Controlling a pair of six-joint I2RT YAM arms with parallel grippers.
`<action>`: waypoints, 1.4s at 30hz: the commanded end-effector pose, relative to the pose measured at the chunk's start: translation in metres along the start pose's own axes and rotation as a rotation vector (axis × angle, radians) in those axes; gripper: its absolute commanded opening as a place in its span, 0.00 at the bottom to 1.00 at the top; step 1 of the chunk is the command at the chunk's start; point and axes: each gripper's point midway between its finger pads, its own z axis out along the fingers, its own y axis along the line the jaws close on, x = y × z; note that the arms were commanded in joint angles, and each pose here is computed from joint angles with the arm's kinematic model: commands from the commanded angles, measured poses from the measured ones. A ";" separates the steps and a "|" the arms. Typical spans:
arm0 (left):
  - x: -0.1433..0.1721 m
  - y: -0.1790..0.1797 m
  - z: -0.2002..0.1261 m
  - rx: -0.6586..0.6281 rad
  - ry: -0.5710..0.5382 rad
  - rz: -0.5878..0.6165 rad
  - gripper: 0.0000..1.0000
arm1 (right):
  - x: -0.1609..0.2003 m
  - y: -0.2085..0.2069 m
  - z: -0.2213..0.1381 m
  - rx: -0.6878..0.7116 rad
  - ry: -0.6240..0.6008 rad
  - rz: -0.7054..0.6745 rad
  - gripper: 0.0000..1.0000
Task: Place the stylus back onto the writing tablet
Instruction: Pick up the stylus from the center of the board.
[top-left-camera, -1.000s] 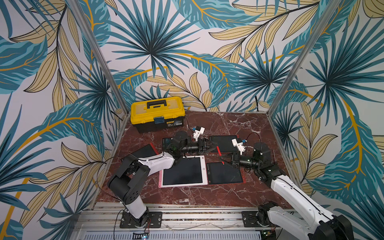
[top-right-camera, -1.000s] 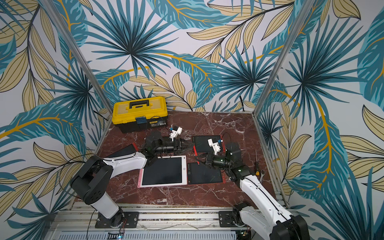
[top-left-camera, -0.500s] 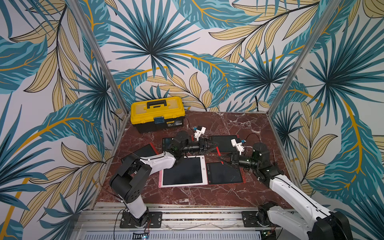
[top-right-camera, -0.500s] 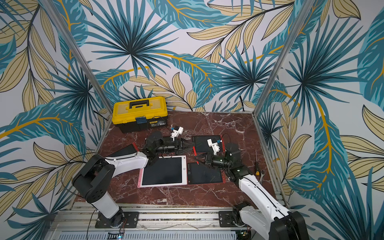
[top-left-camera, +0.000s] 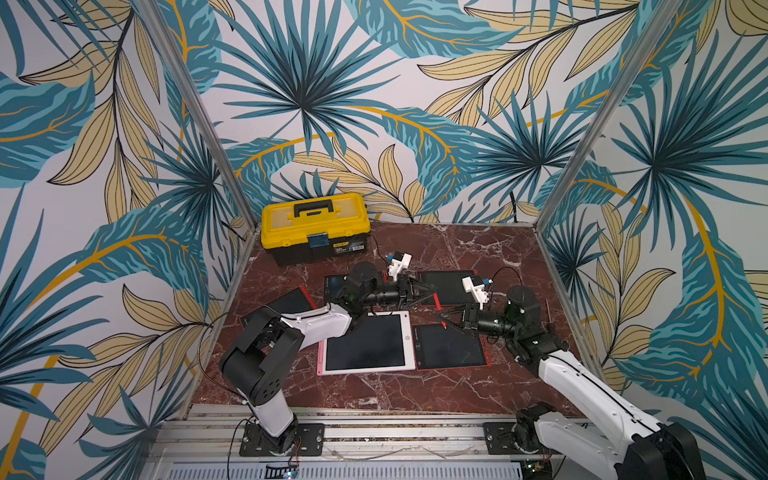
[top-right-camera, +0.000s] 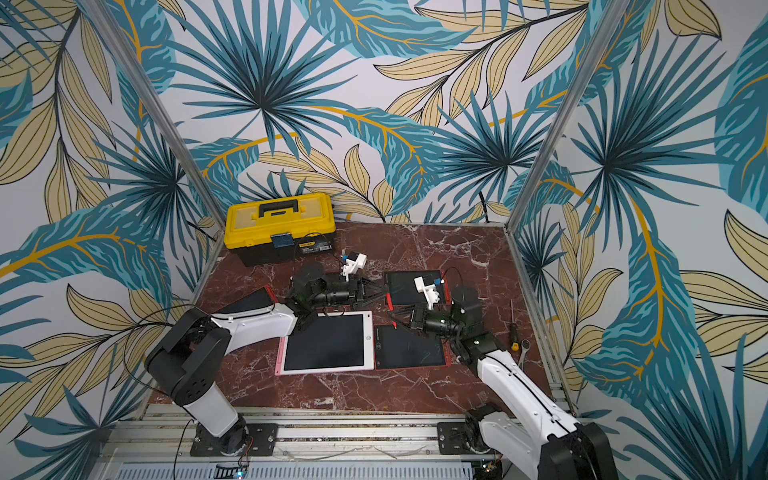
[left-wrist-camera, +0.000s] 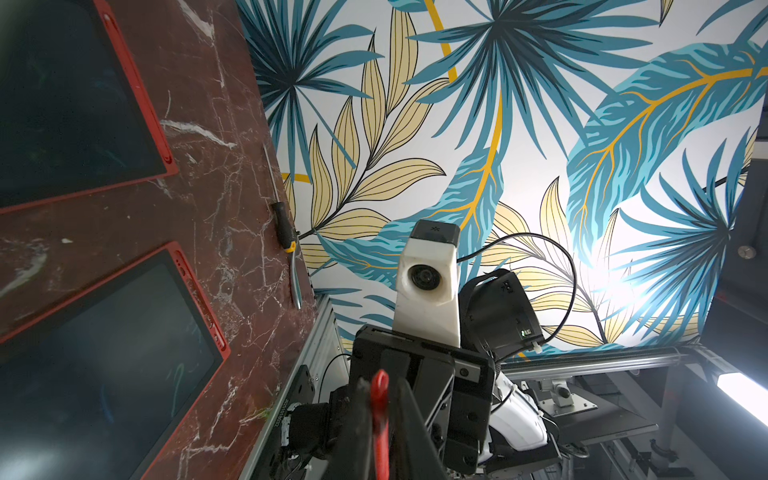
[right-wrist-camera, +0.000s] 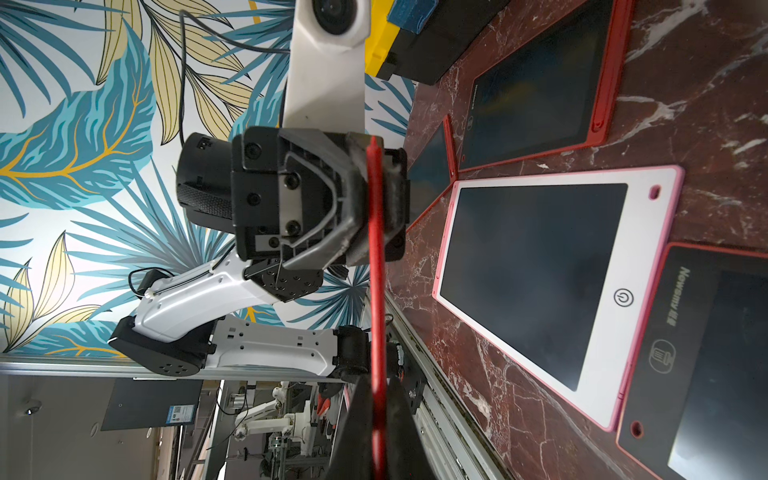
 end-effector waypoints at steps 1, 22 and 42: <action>-0.002 -0.025 0.003 0.068 0.004 0.081 0.10 | 0.010 -0.015 -0.001 0.027 0.020 0.058 0.02; -0.001 -0.011 0.006 0.047 0.007 0.071 0.00 | 0.005 -0.007 -0.010 0.078 -0.027 0.003 0.44; -0.012 0.023 0.009 -0.050 -0.023 0.025 0.00 | 0.008 -0.003 -0.115 0.724 -0.125 -0.150 0.61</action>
